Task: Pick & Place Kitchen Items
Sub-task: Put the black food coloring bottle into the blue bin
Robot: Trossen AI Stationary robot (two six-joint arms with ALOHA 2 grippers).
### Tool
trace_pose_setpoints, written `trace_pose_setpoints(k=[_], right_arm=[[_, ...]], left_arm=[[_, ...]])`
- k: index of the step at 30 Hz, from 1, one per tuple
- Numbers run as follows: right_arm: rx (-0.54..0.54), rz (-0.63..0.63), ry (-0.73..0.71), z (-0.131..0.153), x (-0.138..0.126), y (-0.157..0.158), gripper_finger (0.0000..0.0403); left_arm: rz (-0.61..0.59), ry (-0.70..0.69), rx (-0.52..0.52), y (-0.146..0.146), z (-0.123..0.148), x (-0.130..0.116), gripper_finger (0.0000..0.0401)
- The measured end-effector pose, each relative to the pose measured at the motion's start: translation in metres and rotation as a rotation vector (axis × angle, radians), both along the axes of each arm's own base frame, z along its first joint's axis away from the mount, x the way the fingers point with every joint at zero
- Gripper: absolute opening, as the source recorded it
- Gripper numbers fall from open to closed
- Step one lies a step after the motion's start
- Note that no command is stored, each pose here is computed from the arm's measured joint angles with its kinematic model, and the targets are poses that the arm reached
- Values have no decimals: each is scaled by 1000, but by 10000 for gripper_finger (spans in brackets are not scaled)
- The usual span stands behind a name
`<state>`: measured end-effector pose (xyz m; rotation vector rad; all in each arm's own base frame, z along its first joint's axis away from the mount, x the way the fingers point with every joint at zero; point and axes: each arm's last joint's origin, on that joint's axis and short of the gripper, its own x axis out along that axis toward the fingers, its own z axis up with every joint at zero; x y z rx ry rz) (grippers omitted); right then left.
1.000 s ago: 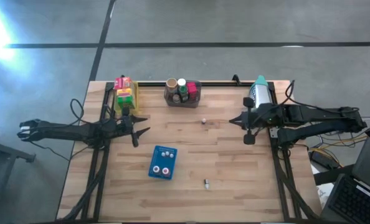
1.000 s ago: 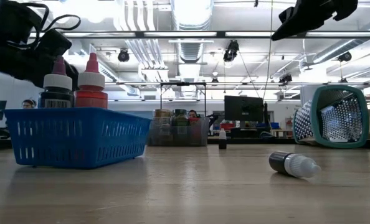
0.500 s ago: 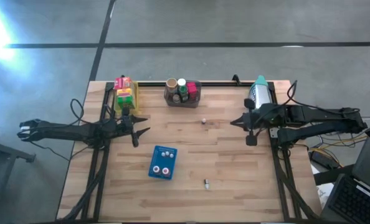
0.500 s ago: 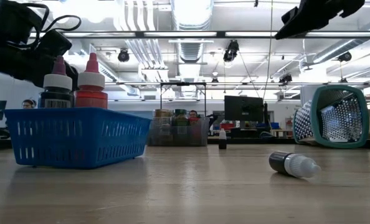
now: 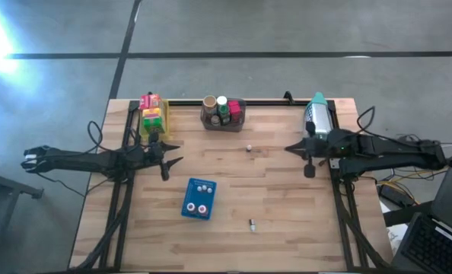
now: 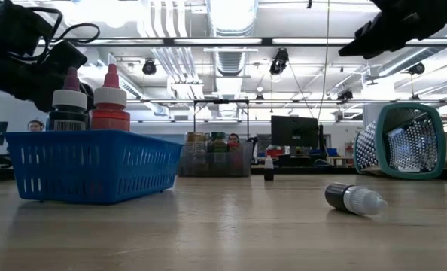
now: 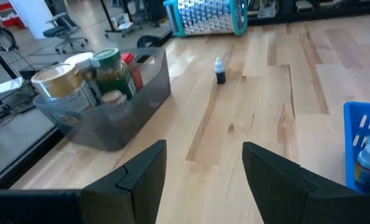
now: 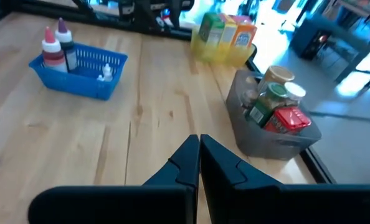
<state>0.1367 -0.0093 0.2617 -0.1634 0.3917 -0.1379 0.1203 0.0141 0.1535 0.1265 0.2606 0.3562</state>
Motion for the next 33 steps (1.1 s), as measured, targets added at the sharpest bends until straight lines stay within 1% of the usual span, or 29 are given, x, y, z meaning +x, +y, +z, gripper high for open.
trace_pose_setpoints(k=[6,11,19,26,33], right_arm=[[-15,5,-54,-8,-17,1,9],[31,-13,-81,-14,-24,1,9],[36,-16,-45,-24,-22,1,9],[33,-15,-22,-26,-19,1,8],[33,-15,-22,-26,-19,1,9]], left_arm=[[1,2,-4,0,0,0,216],[2,1,-6,0,0,0,216],[2,-3,-7,0,0,0,216],[3,-4,-11,0,0,0,216],[-2,3,7,0,0,0,216]])
